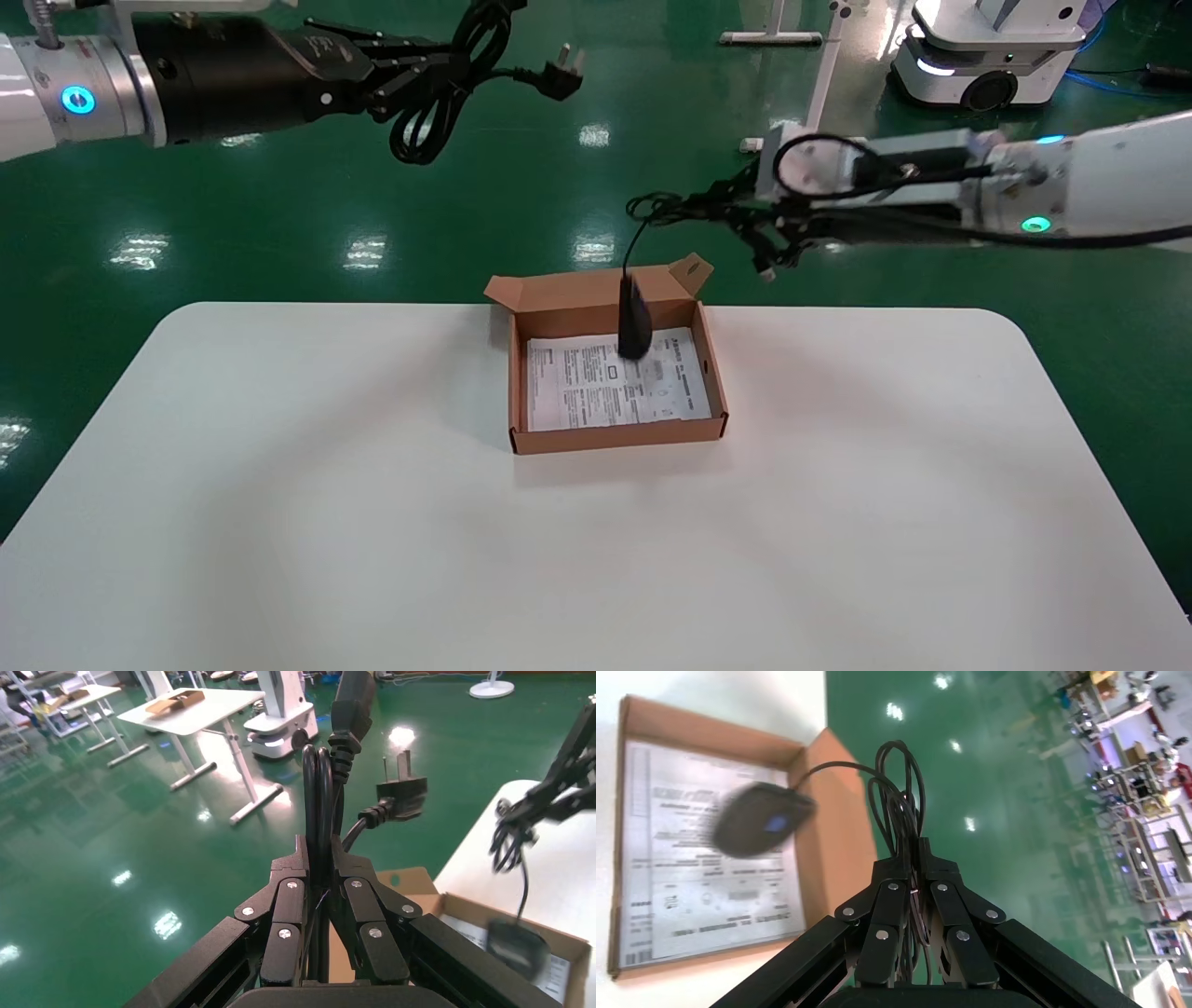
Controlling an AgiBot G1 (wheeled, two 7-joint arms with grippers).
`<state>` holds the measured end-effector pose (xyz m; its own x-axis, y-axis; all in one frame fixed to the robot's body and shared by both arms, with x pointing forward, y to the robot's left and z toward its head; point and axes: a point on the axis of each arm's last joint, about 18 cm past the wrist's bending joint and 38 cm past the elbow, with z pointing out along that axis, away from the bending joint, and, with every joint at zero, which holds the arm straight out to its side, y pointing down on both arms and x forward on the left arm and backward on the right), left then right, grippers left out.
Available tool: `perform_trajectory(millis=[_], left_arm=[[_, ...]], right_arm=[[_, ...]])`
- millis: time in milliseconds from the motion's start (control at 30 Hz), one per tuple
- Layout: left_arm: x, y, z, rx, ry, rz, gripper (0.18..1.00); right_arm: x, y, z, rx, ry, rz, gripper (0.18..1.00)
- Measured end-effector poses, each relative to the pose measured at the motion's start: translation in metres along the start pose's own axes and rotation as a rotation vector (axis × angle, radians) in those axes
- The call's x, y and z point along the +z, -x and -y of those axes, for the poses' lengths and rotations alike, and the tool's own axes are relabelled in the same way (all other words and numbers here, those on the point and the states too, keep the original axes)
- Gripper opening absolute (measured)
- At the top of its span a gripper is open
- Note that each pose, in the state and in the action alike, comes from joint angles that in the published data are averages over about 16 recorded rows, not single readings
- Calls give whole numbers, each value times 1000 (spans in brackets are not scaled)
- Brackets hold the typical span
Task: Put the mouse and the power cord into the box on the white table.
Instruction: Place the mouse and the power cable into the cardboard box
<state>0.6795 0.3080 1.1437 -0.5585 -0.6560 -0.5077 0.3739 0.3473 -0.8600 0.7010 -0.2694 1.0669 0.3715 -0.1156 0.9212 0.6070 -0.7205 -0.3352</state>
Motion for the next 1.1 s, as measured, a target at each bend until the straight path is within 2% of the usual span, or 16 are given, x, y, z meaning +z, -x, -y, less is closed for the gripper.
perform_trajectory(millis=[567,833,1100], left_arm=[[-7,-3,-10,-24,41,-19,228],[-9,-8,-14,-23,86,-30,228],[-7,-21,-22,-30,132,-46,228]], right_arm=[[66,43,20,-134,-14,114,197],[78,58,23,-152,-12,165,199],[79,61,23,-154,-9,180,236]])
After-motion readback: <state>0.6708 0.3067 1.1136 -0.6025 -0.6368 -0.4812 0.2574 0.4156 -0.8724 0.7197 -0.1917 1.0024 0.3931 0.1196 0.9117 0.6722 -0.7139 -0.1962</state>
